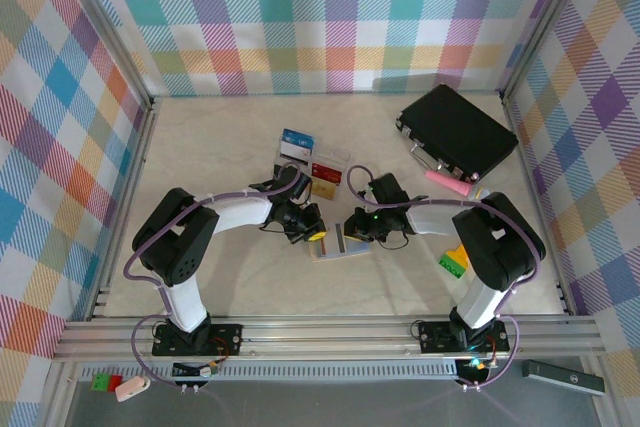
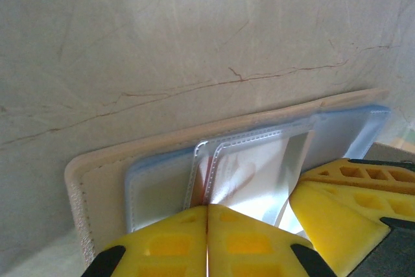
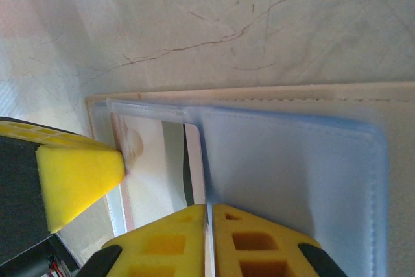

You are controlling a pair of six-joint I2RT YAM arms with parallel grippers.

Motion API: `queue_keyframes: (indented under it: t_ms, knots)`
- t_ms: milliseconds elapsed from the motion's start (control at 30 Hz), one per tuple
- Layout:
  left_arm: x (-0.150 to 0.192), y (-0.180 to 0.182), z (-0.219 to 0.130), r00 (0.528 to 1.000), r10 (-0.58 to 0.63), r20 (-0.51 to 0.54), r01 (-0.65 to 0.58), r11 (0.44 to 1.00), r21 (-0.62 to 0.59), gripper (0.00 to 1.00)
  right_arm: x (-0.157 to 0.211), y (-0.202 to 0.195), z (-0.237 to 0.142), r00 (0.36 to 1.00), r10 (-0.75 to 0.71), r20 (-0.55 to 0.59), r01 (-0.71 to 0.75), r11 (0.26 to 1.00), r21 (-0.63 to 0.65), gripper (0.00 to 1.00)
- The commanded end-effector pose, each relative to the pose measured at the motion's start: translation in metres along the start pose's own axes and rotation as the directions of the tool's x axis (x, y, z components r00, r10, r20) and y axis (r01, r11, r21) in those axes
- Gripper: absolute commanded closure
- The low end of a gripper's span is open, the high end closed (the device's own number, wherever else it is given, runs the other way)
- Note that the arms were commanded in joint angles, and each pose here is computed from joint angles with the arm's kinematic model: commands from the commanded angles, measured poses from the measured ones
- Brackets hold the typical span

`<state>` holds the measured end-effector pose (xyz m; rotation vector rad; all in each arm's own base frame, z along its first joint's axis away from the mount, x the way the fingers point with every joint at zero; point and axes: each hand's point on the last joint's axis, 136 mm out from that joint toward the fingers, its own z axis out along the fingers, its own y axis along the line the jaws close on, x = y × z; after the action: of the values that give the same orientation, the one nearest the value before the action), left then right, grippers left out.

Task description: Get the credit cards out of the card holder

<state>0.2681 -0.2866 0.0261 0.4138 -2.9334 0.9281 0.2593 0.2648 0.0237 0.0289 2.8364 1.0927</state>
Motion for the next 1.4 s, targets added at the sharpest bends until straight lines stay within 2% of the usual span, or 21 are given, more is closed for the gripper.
queue_keyframes:
  t_ms: [0,533,767,1067,1233,1367]
  knots:
    - [0.014,0.042,0.009,0.999,-0.043,-0.023,0.04,0.989,-0.142,0.92,0.003,-0.004,0.004,1.0,0.002,-0.017,-0.002,1.0,-0.013,0.89]
    - [0.014,0.042,0.009,0.999,-0.044,-0.028,0.04,0.989,-0.141,0.92,0.003,0.005,0.007,0.999,-0.004,-0.038,0.002,0.998,-0.062,0.88]
    - [0.01,0.037,0.0,1.0,-0.017,-0.013,0.015,0.988,-0.157,0.91,-0.001,0.003,0.001,1.0,-0.011,-0.007,0.011,0.999,-0.039,0.93]
    - [0.007,0.023,-0.013,1.0,0.013,0.006,-0.012,0.99,-0.141,0.85,-0.003,-0.014,-0.009,0.999,0.012,0.052,-0.013,0.999,0.035,0.95]
    - [0.006,0.01,-0.019,1.0,0.031,0.006,-0.03,0.994,-0.106,0.85,-0.003,-0.01,-0.012,0.999,-0.002,0.055,0.001,1.0,0.017,0.95]
    - [0.006,-0.013,-0.027,0.997,0.071,0.004,-0.071,0.997,-0.032,0.85,-0.001,0.0,-0.009,1.0,-0.019,0.023,0.02,0.999,-0.04,0.95]
